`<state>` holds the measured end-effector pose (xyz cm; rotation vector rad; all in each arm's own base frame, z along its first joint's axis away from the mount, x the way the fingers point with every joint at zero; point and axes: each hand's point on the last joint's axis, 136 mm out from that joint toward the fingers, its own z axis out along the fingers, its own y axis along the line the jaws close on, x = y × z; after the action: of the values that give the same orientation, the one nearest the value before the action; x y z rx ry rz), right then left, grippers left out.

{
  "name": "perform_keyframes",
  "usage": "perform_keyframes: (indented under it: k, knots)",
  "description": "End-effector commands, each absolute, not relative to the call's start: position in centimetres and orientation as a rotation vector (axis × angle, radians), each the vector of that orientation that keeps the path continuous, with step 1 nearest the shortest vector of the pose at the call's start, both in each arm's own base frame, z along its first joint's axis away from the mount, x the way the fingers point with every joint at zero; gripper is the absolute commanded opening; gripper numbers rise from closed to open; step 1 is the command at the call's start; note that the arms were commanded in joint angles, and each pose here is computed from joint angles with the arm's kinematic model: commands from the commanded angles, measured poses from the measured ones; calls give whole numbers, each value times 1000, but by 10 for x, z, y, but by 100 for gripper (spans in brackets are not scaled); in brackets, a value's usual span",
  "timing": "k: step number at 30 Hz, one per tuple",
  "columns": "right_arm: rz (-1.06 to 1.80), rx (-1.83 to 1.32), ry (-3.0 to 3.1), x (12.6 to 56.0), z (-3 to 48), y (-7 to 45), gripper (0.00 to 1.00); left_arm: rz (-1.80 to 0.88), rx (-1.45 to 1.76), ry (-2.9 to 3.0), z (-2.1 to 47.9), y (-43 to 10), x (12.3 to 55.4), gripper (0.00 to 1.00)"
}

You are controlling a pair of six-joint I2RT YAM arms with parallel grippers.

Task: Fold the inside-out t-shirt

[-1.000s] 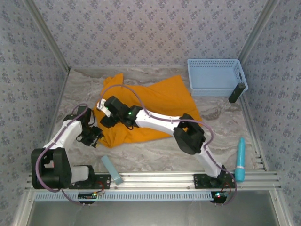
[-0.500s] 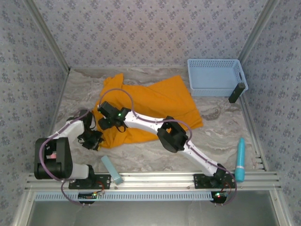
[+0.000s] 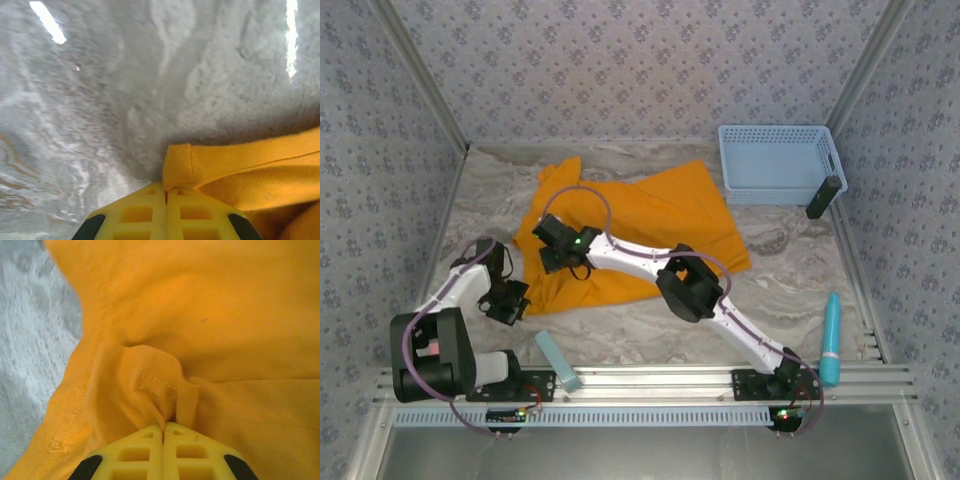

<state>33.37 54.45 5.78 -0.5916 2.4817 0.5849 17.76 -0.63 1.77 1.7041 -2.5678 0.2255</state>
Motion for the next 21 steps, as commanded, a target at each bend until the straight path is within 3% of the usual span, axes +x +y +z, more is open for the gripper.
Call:
perform_keyframes:
  k: [1, 8, 18, 20, 21]
  knots:
    - [679, -288, 2386, 367, 138, 523, 0, 136, 1738, -2511, 17, 2, 157, 0]
    - [681, -62, 2266, 386, 181, 489, 0, 148, 1763, -2457, 17, 3, 149, 0]
    - [712, -214, 2266, 386, 147, 537, 2, 100, 1890, -2431, 29, 22, 141, 0]
    - [735, -267, 2281, 385, 137, 547, 30, 70, 1934, -2407, 31, 27, 136, 0]
    - [761, -299, 2288, 386, 137, 549, 40, 68, 1950, -2393, 32, 28, 134, 1]
